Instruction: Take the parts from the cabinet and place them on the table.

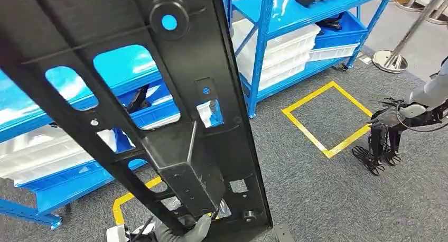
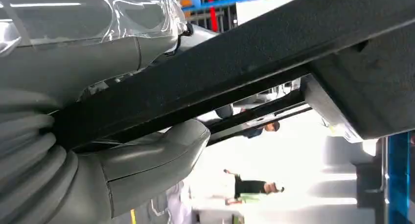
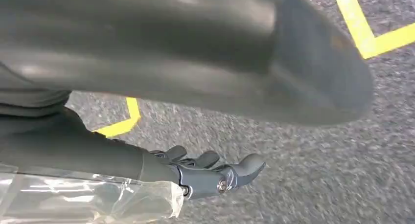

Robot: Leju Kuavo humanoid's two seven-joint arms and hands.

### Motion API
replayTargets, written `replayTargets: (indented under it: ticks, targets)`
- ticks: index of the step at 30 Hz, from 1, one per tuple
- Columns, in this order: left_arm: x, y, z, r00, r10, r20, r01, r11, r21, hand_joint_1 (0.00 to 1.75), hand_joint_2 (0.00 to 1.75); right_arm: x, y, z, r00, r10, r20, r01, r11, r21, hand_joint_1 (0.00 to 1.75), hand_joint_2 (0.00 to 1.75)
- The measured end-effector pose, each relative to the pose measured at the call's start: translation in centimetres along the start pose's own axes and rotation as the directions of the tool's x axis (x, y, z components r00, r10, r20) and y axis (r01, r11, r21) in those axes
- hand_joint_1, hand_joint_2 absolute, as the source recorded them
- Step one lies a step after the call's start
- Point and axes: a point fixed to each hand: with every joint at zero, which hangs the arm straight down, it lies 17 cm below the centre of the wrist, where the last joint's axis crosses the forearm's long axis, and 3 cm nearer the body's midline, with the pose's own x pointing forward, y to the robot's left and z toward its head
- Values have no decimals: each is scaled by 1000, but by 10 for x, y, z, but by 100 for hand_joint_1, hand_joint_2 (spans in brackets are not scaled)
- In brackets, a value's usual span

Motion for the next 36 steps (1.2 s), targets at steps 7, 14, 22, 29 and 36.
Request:
replayTargets:
  ticks: [7,14,22,29,36]
  targets:
    - [-1,0,0,1000,4,-3,-4,1000,-2,175,175,-1,1,0,1000,0,-9,0,1000,1,0,0]
    - [-3,0,0,1000,4,-7,-4,1000,-1,175,175,3,1,0,1000,-1,-3,1,1000,1,0,0]
    - [-7,0,5,1000,15,-18,-15,1000,12,175,175,2,1,0,1000,-1,-7,1,1000,1,0,0]
    - [-6,0,5,1000,14,-17,-14,1000,12,175,175,1,2,0,1000,-3,-12,3,1000,3,0,0]
    - [-6,0,5,1000,16,-16,-16,1000,17,175,175,-1,2,0,1000,-3,-18,3,1000,3,0,0]
